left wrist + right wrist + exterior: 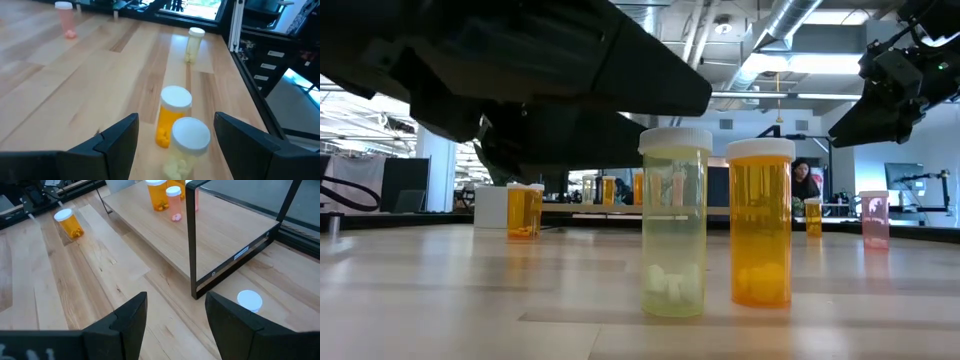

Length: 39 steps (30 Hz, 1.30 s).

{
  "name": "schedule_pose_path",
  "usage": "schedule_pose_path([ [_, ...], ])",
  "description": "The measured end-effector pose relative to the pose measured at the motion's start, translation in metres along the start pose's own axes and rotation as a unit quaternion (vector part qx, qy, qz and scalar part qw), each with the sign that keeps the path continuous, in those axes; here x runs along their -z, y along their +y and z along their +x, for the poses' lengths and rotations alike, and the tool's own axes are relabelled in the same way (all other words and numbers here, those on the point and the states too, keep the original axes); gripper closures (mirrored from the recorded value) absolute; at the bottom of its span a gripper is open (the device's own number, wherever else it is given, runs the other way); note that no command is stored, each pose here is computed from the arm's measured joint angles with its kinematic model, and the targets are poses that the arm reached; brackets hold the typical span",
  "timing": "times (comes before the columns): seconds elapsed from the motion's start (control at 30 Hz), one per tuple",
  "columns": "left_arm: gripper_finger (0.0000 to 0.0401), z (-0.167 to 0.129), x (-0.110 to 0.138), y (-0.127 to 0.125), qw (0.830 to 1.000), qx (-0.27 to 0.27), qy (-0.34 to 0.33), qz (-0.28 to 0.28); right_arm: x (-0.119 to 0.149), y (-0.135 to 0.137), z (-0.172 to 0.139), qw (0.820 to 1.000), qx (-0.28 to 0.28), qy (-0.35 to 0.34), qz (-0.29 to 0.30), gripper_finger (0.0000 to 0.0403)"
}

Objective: Pick and place medicine bottles onto shelf by color
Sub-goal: Put the left yellow pill bottle on the shelf aligned with the other yellow pill bottle

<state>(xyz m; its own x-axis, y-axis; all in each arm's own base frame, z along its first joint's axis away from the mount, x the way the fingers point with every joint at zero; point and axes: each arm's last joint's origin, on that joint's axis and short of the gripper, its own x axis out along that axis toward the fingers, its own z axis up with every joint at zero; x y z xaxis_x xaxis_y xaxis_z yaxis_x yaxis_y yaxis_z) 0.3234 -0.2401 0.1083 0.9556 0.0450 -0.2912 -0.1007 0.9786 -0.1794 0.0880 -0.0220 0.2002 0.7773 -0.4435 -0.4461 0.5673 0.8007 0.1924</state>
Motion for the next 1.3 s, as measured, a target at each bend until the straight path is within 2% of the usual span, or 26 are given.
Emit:
schedule_pose_path([
  [0.33,0.0154,0.0036,0.0003,0.0029,0.999,0.03,0.023,-0.007,0.0,0.0,0.0,1.0,0.0,0.0,0.0,0.0178],
  [0.77,0.0157,0.0044,0.0027,0.0048,0.999,0.029,0.039,-0.01,0.0,0.0,0.0,1.0,0.0,0.0,0.0,0.0178],
  [1.3,0.0262,0.0056,0.0017,0.0058,0.999,0.033,0.038,-0.007,0.0,0.0,0.0,1.0,0.0,0.0,0.0,0.0178],
])
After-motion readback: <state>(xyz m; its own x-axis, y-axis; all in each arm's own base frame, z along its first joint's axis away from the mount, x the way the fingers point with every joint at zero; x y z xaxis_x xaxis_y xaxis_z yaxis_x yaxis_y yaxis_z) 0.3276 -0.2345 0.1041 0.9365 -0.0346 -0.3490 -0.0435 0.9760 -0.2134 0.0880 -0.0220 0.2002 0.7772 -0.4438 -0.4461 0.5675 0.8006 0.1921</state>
